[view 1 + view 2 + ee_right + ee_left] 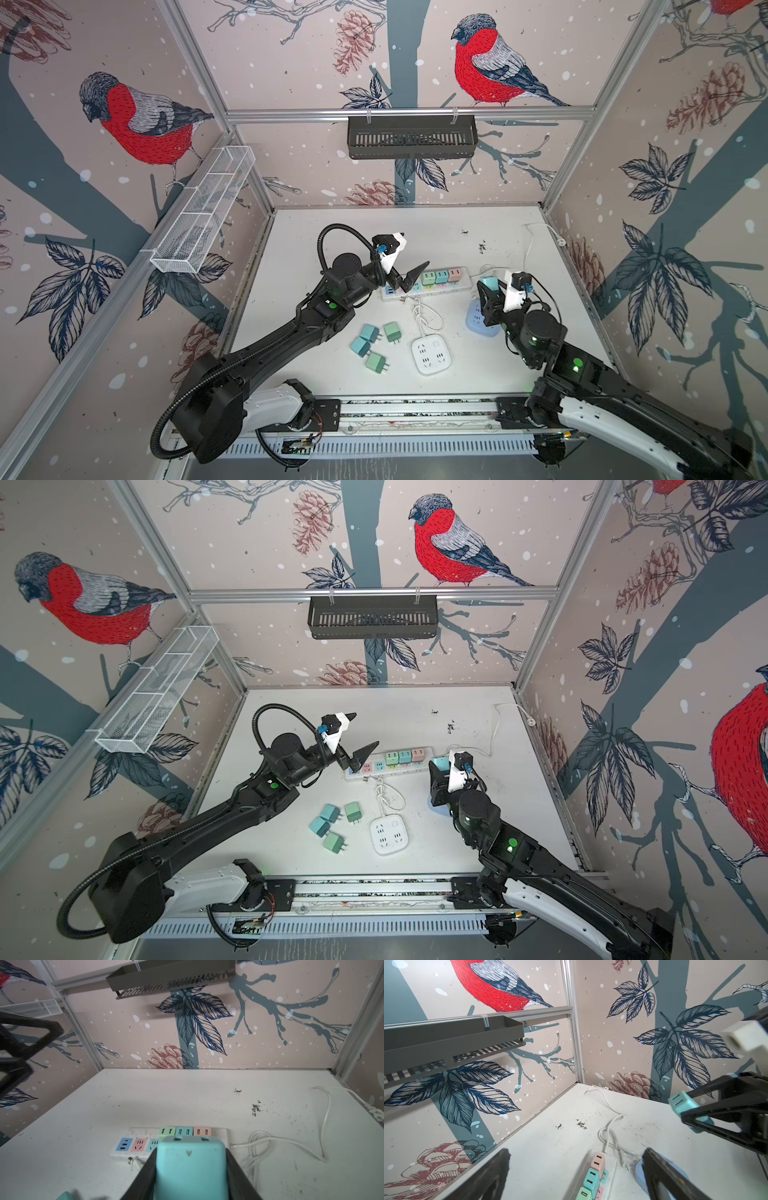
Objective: Insert the plug
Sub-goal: 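Lift the teal adapter with the right gripper while the left gripper approaches, then close the left gripper on the teal adapter held by the right gripper, then open the right gripper and withdraw while the left gripper holds the teal adapter, then carry the teal adapter with the left gripper over the socket past the light-green adapter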
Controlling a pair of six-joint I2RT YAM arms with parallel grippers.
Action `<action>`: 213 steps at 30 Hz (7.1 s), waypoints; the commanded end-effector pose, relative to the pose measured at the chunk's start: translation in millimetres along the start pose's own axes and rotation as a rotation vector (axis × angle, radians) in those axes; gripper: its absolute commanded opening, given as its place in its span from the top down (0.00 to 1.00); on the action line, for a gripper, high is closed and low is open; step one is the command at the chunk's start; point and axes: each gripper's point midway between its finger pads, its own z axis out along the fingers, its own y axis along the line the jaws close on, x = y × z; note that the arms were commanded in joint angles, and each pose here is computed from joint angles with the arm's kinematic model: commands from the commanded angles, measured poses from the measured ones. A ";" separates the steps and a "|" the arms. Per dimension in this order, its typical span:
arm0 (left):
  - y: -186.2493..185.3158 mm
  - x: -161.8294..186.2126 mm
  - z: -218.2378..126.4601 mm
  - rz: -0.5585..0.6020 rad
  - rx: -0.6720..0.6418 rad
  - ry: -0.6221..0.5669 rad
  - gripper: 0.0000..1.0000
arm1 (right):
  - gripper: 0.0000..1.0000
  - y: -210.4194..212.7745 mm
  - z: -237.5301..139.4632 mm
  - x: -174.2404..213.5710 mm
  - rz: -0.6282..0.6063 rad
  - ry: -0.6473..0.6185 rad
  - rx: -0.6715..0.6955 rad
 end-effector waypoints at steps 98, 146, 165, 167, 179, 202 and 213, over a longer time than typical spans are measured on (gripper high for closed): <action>-187.6 58.7 57.7 0.025 0.833 0.552 1.00 | 0.81 42.3 -30.6 8.3 -0.533 -0.428 -0.084; 14.4 89.0 31.1 0.324 -0.104 0.645 1.00 | 0.00 -3.9 -10.9 66.1 -0.248 -0.097 -0.055; -3.5 197.0 59.1 0.297 0.120 1.045 1.00 | 0.00 -6.9 -12.0 64.1 -0.237 -0.105 -0.050; -4.2 204.1 60.6 0.294 0.136 1.069 1.00 | 0.00 -6.7 -12.4 64.0 -0.236 -0.107 -0.052; 5.1 207.3 49.6 0.282 0.108 1.098 1.00 | 0.00 -7.0 -12.7 63.6 -0.235 -0.109 -0.053; -1.7 225.3 49.9 0.180 0.370 1.047 1.00 | 0.00 -7.4 -17.9 60.8 -0.215 -0.133 -0.069; -0.3 240.8 48.7 0.147 0.408 1.107 1.00 | 0.00 -7.3 -18.6 60.5 -0.215 -0.135 -0.072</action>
